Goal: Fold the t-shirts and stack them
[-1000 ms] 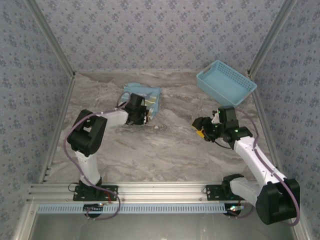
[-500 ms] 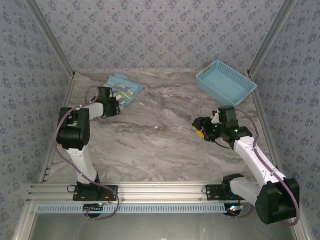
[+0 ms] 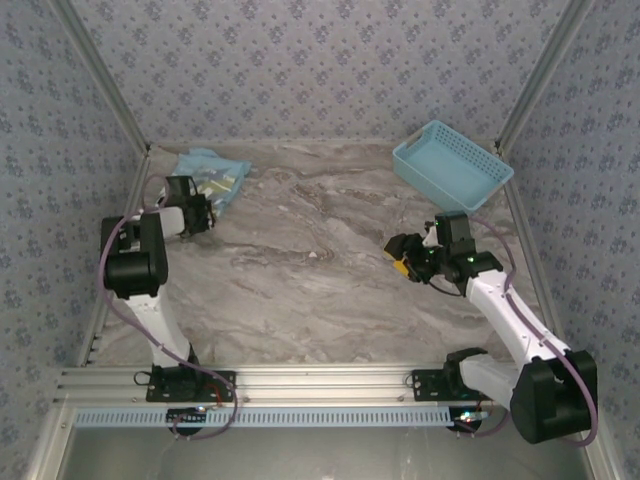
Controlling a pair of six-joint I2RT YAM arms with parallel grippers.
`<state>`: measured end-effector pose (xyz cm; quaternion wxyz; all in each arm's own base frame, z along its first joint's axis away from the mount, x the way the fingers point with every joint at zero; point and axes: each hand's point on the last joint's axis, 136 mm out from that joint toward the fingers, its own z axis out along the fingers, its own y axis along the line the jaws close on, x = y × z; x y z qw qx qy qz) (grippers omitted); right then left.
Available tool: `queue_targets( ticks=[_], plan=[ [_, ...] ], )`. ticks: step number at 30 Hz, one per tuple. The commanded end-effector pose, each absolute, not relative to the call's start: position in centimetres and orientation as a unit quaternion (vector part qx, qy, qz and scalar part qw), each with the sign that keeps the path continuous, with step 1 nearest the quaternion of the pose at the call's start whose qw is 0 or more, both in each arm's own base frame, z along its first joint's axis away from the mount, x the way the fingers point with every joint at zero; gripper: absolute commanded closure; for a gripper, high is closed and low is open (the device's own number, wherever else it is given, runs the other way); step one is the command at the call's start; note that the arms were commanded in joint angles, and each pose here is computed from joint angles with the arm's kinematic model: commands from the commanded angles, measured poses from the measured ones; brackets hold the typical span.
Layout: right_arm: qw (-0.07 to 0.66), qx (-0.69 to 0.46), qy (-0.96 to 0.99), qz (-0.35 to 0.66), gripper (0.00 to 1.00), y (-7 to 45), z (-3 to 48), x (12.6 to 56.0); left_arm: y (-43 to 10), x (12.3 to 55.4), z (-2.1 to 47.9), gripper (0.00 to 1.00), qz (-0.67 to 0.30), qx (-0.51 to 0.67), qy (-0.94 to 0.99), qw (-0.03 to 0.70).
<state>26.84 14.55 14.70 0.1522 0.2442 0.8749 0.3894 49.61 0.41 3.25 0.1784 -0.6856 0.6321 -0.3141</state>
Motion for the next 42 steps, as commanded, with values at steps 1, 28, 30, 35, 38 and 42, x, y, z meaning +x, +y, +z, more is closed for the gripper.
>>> queue_targets(
  ticks=[1, 28, 30, 35, 38, 42],
  plan=[
    [0.154, 0.251, 0.873, 0.389, 0.46, 14.6, 14.7, 27.4, -1.3, 52.5, 3.6, 0.82, -0.348, -0.652, 0.649, 0.179],
    [0.165, 0.225, 0.873, 0.401, 0.46, 15.3, 15.4, 27.9, -2.3, 49.5, 16.3, 0.44, -0.346, -0.547, 0.733, 0.209],
    [0.216, 0.197, 0.867, 0.403, 0.44, 15.0, 17.5, 28.7, -1.2, 48.5, 18.5, 0.32, -0.325, -0.512, 0.759, 0.24],
    [0.368, 0.173, 0.824, 0.395, 0.26, 12.6, 23.9, 30.1, 0.3, 43.0, 24.1, 0.02, -0.245, -0.452, 0.792, 0.33],
    [0.393, 0.19, 0.814, 0.384, 0.0, 11.4, 25.2, 30.6, -0.4, 40.3, 26.4, 0.02, -0.243, -0.42, 0.788, 0.38],
    [0.396, 0.226, 0.82, 0.346, 0.0, 9.3, 25.2, 30.8, -0.8, 36.7, 28.1, 0.02, -0.166, -0.342, 0.823, 0.422]
  ],
)
